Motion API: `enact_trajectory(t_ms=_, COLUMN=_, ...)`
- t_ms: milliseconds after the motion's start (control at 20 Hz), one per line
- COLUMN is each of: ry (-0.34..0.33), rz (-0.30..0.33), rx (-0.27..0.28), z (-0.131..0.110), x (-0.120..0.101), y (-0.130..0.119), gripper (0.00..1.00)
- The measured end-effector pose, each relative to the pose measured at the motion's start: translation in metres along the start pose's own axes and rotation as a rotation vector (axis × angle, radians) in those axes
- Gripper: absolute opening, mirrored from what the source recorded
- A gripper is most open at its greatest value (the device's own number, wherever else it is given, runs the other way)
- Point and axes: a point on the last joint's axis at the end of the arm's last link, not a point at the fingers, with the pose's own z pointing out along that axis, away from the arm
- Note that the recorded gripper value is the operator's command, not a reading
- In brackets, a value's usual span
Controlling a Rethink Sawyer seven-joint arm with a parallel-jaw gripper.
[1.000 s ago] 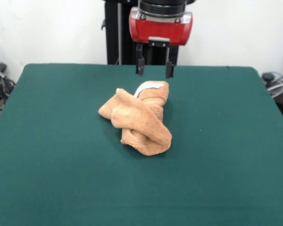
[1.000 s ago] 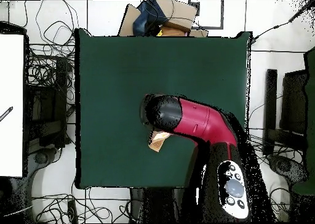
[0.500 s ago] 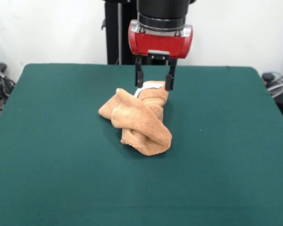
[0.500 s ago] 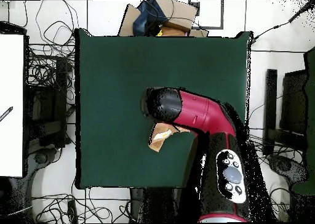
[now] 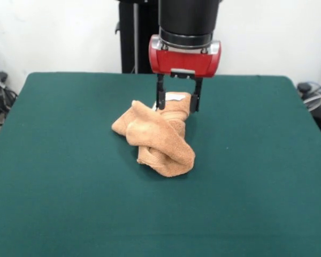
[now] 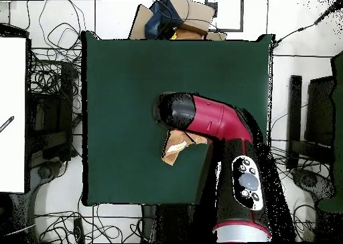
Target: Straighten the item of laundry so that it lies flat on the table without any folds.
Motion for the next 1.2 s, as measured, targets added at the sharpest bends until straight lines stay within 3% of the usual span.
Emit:
enact_trajectory(t_ms=700, ry=-0.039, rz=0.017, rx=0.010, z=0.019, x=0.000, y=-0.012, gripper=1.00)
enact_trajectory(t_ms=1200, ry=-0.040, rz=-0.002, rx=0.017, z=0.025, x=0.017, y=-0.002, gripper=1.00)
